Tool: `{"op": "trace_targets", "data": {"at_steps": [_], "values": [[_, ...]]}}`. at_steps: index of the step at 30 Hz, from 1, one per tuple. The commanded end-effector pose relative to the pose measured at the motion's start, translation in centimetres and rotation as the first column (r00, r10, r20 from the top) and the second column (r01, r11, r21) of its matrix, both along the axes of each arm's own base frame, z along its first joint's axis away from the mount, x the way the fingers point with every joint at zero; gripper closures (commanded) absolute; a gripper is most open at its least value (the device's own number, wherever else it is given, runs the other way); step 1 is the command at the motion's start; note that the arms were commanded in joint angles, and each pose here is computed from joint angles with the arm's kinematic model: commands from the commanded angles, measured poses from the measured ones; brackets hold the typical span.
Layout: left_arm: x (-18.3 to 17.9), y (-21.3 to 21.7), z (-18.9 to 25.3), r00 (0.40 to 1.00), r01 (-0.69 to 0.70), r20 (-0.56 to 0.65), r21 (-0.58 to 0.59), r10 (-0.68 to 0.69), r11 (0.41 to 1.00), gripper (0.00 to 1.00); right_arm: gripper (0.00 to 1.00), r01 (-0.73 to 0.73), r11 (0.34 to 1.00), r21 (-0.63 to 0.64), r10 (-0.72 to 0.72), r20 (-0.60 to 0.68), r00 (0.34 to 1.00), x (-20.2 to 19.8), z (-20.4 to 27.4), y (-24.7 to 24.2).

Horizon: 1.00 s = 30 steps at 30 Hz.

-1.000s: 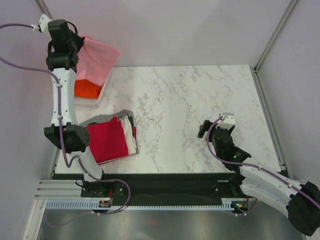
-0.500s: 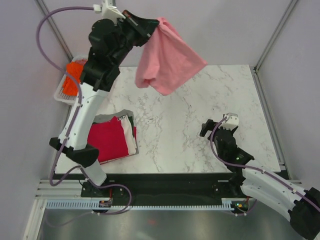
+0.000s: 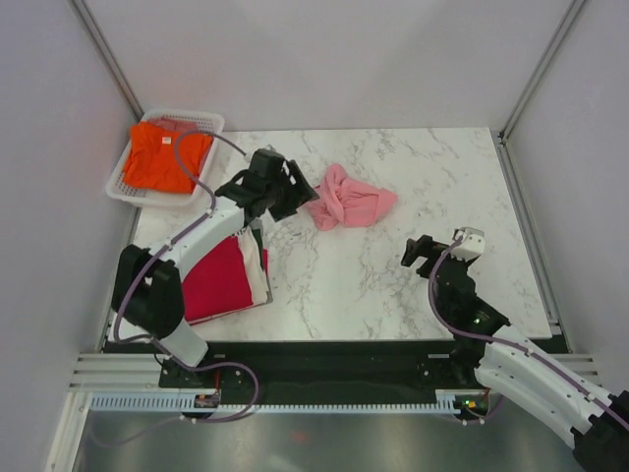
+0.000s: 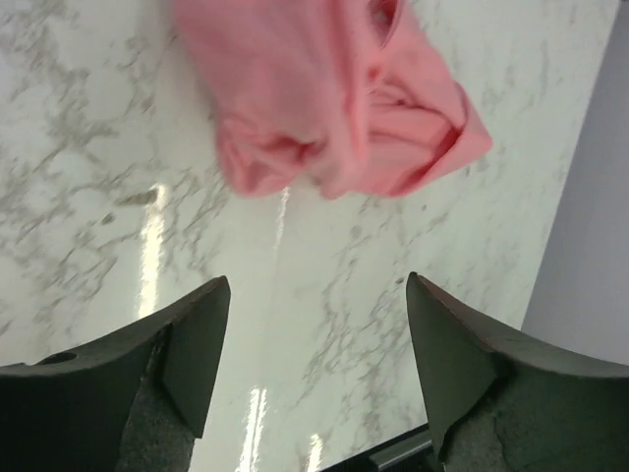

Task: Fold and stack the t-shirts
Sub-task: Move the tshirt to the center of the board, then flatten the tshirt out

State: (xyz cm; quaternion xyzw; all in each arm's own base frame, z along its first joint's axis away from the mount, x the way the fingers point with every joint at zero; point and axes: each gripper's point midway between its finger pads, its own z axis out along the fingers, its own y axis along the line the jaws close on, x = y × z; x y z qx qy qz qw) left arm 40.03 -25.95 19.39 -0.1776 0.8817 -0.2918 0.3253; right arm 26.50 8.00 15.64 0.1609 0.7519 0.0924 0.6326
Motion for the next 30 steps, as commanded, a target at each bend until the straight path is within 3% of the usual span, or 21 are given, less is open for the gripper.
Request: {"op": "trace_targets", "data": {"at_steps": [1,5,7,9,13,18,21,30], "values": [[-2.2,1.5,5.9,0.983,0.036,0.181,-0.092,-0.019,0.995,0.19,0.02,0.016,1.000,-0.016,-0.017,-0.017,1.000,0.3,-0.3,-0.1],[-4.5,3.2,3.5,0.979,0.071,0.192,0.009,-0.072,0.997,0.16,0.08,-0.009,0.999,-0.049,0.006,-0.068,0.998,1.1,-0.9,1.0],[-5.3,4.1,3.2,0.977,0.062,0.204,0.031,-0.067,0.998,0.16,0.13,-0.012,0.999,-0.048,0.009,-0.071,0.997,1.7,0.0,1.5],[-6.4,4.6,3.1,0.968,0.081,0.233,0.049,-0.090,0.996,0.16,0.24,-0.031,0.998,-0.061,0.024,-0.102,0.995,2.7,0.8,2.5],[-7.6,5.3,2.8,0.952,0.102,0.285,0.062,-0.116,0.993,0.16,0.30,-0.039,0.997,-0.072,0.025,-0.184,0.983,5.1,1.5,3.8],[-8.7,5.9,1.0,0.933,0.114,0.335,0.076,-0.133,0.991,0.16,0.31,-0.063,0.998,-0.027,0.052,-0.289,0.956,10.2,0.2,5.3],[-9.0,6.3,-0.5,0.917,0.105,0.379,0.069,-0.124,0.992,0.18,0.25,-0.077,0.997,0.001,0.073,-0.340,0.938,13.3,-1.0,6.2],[-9.5,9.2,-1.2,0.855,0.002,0.514,0.127,-0.067,0.992,0.20,0.23,0.019,0.998,-0.054,-0.041,-0.451,0.892,18.7,-5.1,4.8]]}}
